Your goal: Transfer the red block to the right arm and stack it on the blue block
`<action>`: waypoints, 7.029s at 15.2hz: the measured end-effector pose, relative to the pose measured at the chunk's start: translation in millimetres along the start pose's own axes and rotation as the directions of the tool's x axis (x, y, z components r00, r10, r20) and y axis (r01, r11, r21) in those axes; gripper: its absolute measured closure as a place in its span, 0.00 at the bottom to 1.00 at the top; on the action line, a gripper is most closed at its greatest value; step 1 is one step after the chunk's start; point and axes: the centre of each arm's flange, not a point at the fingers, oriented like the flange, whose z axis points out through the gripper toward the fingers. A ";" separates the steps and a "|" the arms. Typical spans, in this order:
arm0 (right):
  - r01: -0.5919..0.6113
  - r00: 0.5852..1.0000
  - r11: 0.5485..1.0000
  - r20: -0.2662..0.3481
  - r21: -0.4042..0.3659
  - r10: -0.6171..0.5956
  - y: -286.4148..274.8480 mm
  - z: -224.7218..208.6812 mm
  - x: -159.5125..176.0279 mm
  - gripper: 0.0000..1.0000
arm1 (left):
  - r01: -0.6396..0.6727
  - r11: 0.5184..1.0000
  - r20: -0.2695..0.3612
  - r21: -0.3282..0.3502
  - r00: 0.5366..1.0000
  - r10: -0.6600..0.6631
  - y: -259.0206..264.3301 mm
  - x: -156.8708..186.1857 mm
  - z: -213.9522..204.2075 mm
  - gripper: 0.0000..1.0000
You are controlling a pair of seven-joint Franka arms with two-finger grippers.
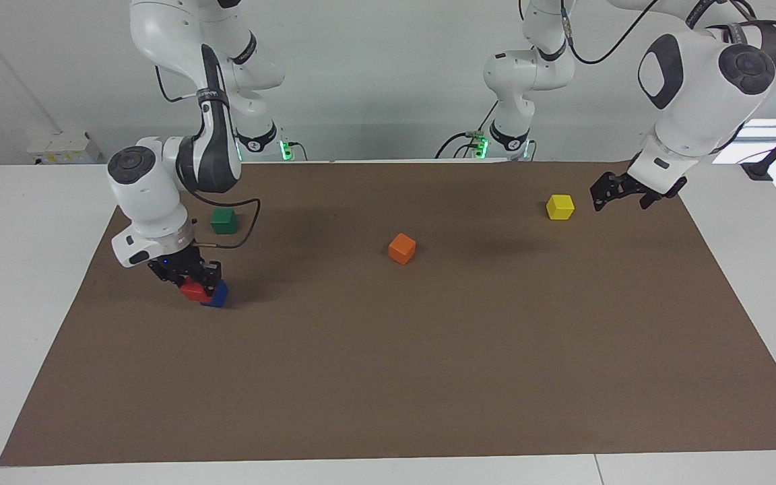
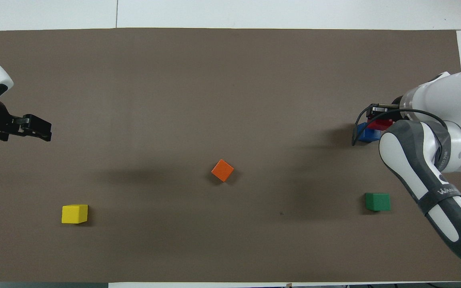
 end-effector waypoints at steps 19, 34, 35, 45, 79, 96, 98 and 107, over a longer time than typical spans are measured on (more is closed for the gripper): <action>0.038 0.999 0.999 0.034 -0.002 -0.038 0.1 13.3 -12.1 0.43 | -0.026 1.000 -0.124 0.010 0.992 0.027 -2.0 5.4 -21.1 0.00; 0.030 0.999 1.000 0.038 -0.003 -0.029 5.2 14.5 -14.0 0.43 | -0.066 0.998 -0.175 0.019 0.982 0.069 20.9 6.8 -40.7 0.00; 0.030 0.999 1.000 0.038 -0.003 -0.029 5.2 14.5 -14.0 0.43 | -0.066 0.998 -0.175 0.019 0.982 0.068 20.6 6.8 -40.7 0.00; 0.033 0.999 0.999 0.037 -0.002 -0.033 3.0 13.8 -14.1 0.00 | -0.053 0.998 -0.178 0.017 0.983 0.055 13.3 5.0 -42.7 0.00; 0.092 0.987 0.994 0.129 0.063 -0.099 50.4 -242.0 -41.9 0.00 | -0.053 0.998 -0.177 0.017 0.983 0.055 13.3 5.0 -42.4 0.00; 0.103 0.990 0.994 0.092 0.033 -0.106 48.0 -243.9 -37.0 0.00 | -0.053 0.998 -0.177 0.017 0.983 0.055 13.3 5.0 -42.4 0.00; 0.103 0.990 0.994 0.093 0.033 -0.105 48.1 -243.5 -36.8 0.00 | -0.053 0.998 -0.177 0.017 0.983 0.055 13.3 5.0 -42.4 0.00; 0.102 0.990 0.994 0.096 0.033 -0.105 48.3 -242.4 -36.5 0.00 | -0.053 0.998 -0.177 0.017 0.983 0.055 13.3 5.0 -42.4 0.00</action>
